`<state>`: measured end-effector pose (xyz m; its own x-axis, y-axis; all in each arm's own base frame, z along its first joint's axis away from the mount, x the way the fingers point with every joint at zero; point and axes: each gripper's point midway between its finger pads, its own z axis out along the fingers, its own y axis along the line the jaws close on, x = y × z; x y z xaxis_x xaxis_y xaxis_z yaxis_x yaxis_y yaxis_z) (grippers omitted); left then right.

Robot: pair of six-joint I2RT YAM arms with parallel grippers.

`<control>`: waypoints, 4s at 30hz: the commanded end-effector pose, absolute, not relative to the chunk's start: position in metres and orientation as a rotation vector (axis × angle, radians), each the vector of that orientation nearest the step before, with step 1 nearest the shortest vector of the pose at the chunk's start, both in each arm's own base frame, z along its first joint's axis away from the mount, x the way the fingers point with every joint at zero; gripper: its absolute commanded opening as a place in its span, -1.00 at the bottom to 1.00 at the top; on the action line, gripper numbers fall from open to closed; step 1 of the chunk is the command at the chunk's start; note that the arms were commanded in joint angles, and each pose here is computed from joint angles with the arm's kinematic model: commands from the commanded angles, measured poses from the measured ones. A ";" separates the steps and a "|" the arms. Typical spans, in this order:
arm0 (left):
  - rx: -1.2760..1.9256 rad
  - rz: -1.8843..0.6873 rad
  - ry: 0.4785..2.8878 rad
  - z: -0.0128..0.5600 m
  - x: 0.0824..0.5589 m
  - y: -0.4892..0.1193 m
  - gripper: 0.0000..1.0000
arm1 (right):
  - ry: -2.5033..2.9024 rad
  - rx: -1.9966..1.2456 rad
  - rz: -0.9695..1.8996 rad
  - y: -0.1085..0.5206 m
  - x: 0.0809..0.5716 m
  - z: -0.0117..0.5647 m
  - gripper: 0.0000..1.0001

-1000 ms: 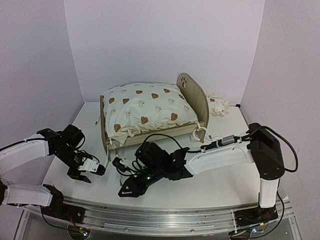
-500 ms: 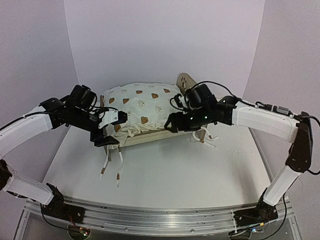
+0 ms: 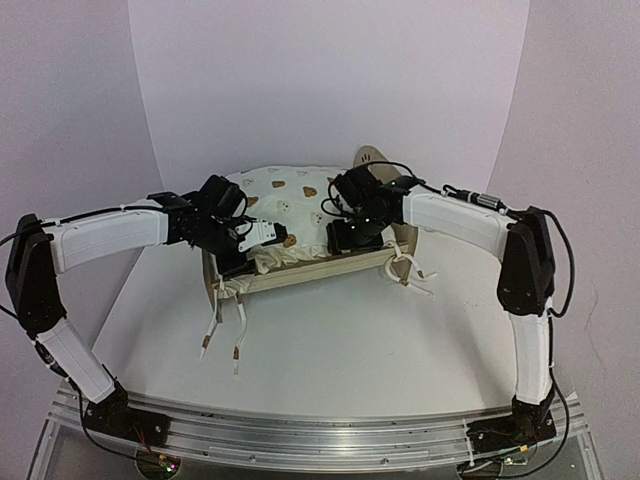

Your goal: Set up the pet bed

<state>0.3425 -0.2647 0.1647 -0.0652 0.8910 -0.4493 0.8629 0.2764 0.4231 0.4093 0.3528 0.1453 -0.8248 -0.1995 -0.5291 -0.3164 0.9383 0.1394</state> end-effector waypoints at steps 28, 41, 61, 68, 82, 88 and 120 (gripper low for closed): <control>1.605 -0.206 1.796 0.170 0.363 -0.297 -0.90 | 2.443 -0.417 0.323 0.358 0.443 0.189 -1.00; 1.518 -0.307 1.747 0.234 0.350 -0.256 -1.00 | 2.409 -0.529 0.514 0.353 0.419 0.228 -1.00; 1.383 -0.401 1.673 0.302 0.337 -0.246 -1.00 | 2.393 -0.498 0.687 0.336 0.398 0.263 -1.00; 1.410 -0.441 1.655 0.307 0.327 -0.246 -1.00 | 2.403 -0.521 0.768 0.338 0.382 0.269 -1.00; 1.544 -0.441 1.865 0.197 0.305 -0.228 -1.00 | 2.655 -0.419 0.614 0.308 0.360 0.181 -0.36; 1.472 -0.470 1.814 0.221 0.310 -0.236 -1.00 | 2.450 -0.874 0.609 0.368 0.308 0.189 -0.03; 1.392 -0.437 1.731 0.269 0.321 -0.237 -1.00 | 2.053 -0.580 0.506 0.440 0.382 0.239 -1.00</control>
